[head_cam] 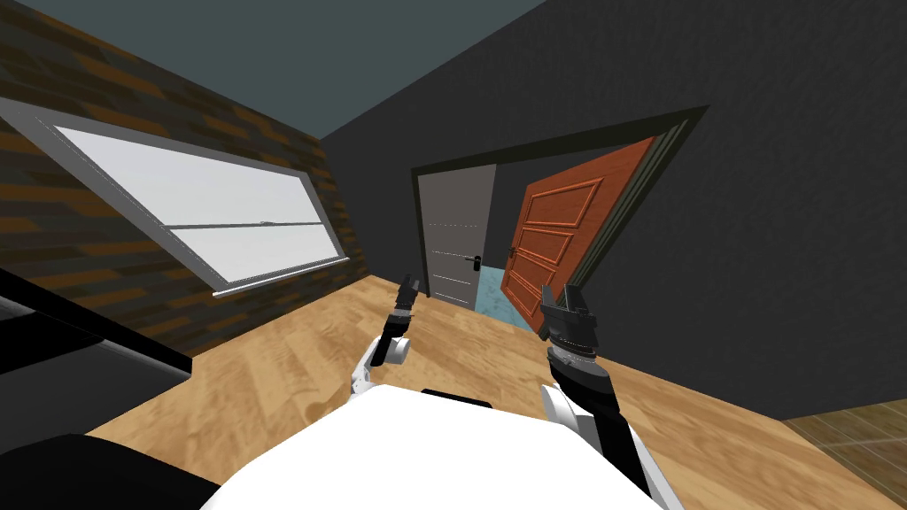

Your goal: Push the door open

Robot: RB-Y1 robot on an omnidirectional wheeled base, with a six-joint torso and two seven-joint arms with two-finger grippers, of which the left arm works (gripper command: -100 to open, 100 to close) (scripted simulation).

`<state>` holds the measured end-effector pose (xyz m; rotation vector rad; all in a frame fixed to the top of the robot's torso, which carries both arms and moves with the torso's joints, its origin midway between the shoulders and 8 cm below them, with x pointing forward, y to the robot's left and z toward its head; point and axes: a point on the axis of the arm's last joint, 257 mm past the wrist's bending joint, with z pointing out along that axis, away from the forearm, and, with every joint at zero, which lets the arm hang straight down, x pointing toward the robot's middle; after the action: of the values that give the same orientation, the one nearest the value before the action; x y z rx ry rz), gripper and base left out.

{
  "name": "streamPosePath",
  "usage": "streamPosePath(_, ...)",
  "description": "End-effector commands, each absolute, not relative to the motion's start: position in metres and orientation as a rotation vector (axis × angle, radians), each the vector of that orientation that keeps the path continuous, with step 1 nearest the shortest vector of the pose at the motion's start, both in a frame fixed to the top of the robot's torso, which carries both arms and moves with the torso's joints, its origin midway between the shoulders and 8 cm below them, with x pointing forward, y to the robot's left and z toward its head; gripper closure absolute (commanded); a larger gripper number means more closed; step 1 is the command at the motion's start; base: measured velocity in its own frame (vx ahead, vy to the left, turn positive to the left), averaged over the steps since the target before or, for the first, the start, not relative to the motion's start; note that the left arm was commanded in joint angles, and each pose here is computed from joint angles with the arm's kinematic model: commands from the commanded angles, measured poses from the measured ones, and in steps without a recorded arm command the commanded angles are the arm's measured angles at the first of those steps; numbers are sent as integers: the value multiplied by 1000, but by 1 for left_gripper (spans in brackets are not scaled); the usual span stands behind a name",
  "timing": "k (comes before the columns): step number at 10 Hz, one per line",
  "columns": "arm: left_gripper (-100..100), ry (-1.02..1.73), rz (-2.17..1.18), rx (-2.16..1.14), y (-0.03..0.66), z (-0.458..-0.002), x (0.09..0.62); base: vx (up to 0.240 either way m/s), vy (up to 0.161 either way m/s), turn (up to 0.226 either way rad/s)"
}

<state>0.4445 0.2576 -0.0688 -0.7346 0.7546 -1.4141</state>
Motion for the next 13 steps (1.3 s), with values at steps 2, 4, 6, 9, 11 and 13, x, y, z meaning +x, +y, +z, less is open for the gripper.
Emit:
streamPosePath(2,-100,783,-1413,-751,256,-82,460,74,-29,-24)
streamPosePath(4,-100,801,-1410,-765,255,-91,467,57,-26,-9)
streamPosePath(6,-100,823,-1410,-778,252,-101,480,83,-38,-33)
streamPosePath(9,-100,861,-1403,-807,250,-120,495,73,-38,-18)
streamPosePath(11,-100,883,-1403,-820,247,-128,508,101,-51,-31)
streamPosePath(13,-100,914,-1398,-842,244,-142,521,111,-56,-29)
